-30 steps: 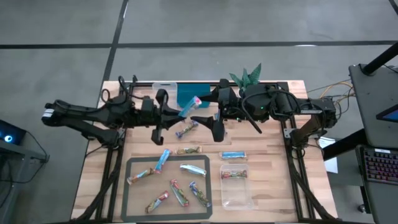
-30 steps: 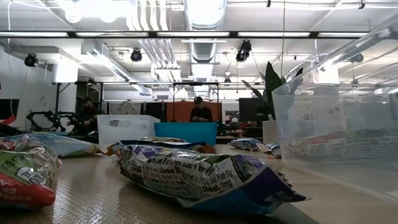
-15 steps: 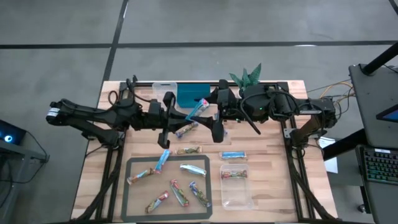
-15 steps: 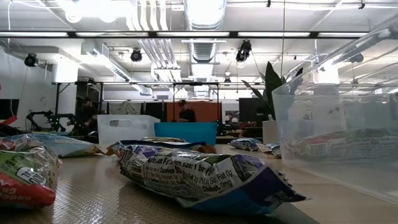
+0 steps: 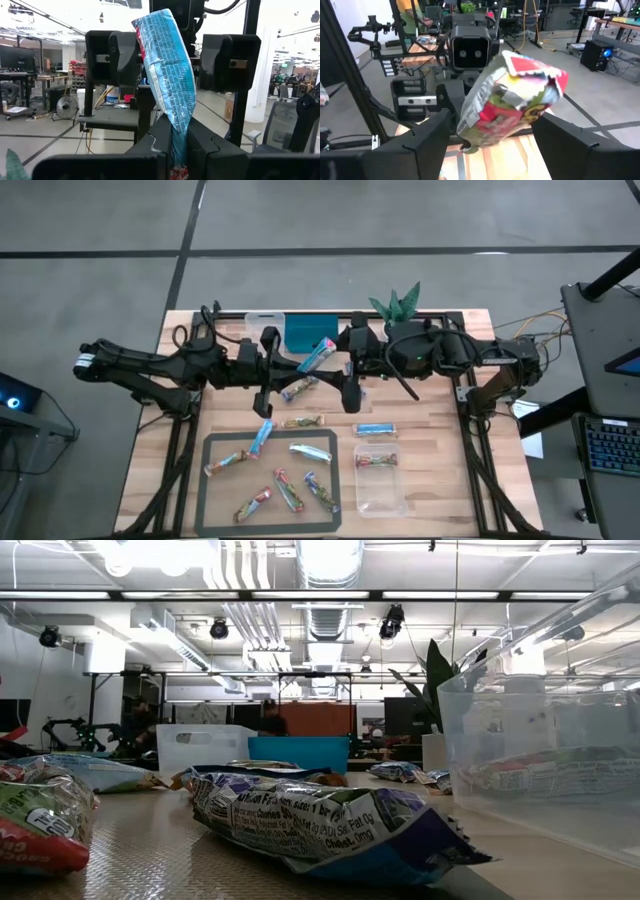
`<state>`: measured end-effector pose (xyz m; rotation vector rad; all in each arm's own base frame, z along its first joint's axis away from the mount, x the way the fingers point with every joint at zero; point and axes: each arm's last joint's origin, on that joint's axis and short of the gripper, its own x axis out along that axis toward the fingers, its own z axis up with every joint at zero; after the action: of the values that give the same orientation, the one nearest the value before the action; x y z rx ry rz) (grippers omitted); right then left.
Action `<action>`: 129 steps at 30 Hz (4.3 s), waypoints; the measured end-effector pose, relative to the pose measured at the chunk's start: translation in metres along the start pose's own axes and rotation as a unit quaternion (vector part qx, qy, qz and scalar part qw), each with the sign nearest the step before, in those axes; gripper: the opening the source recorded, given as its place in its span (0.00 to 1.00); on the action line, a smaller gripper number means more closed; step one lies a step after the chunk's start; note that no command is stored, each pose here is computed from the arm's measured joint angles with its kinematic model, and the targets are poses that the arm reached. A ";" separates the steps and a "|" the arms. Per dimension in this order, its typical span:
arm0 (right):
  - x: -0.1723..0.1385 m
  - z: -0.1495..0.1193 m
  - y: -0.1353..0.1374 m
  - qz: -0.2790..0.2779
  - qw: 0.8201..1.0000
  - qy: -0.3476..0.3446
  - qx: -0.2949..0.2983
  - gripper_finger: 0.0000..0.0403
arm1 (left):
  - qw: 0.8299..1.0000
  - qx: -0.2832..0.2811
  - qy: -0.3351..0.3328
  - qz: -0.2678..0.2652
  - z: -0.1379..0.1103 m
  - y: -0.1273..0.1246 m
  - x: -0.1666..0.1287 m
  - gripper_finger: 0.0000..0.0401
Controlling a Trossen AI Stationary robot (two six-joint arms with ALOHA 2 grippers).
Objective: Pick and place Granola Bars by type
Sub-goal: Put the red granola bar into the bottom transparent bin
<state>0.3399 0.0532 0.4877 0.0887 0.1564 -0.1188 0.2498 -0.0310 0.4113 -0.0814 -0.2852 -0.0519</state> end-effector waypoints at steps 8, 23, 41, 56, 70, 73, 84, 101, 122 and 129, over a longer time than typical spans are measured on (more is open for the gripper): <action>0.000 0.000 0.000 0.000 1.000 -0.001 0.000 0.49 | 1.000 -0.004 0.001 0.001 0.000 0.000 0.000 0.03; 0.000 0.000 0.000 0.000 1.000 -0.002 -0.004 0.12 | 1.000 -0.012 0.001 0.010 -0.001 0.001 0.000 0.04; -0.027 0.004 -0.003 0.002 0.999 0.028 -0.023 0.05 | 0.999 -0.021 -0.011 0.023 0.019 0.003 -0.020 0.39; -0.062 -0.018 0.007 0.051 0.983 0.178 0.003 0.03 | 0.997 -0.025 0.036 0.067 0.027 0.007 -0.046 0.49; -0.067 -0.035 0.034 0.071 0.946 0.316 -0.011 0.03 | 0.975 -0.018 0.130 0.177 0.009 0.015 -0.054 0.49; -0.060 -0.040 0.041 0.068 0.935 0.347 -0.030 0.03 | 0.967 -0.020 0.162 0.196 0.002 0.016 -0.057 0.49; -0.042 -0.068 0.070 0.117 0.893 0.430 -0.056 0.03 | 0.963 -0.025 0.180 0.200 0.002 0.017 -0.064 0.49; -0.019 -0.124 0.112 0.157 0.813 0.549 -0.113 0.03 | 0.951 -0.046 0.219 0.213 -0.005 0.018 -0.071 0.49; 0.006 -0.195 0.128 0.135 0.772 0.600 -0.159 0.03 | 0.951 -0.049 0.220 0.214 -0.004 0.018 -0.073 0.49; 0.003 -0.214 0.124 0.131 0.778 0.602 -0.124 0.03 | 0.950 -0.045 0.223 0.214 -0.005 0.018 -0.073 0.49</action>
<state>0.3262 0.1958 0.2863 -0.0952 1.4507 0.2642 0.1821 -0.0104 0.3846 -0.2172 0.1932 0.3455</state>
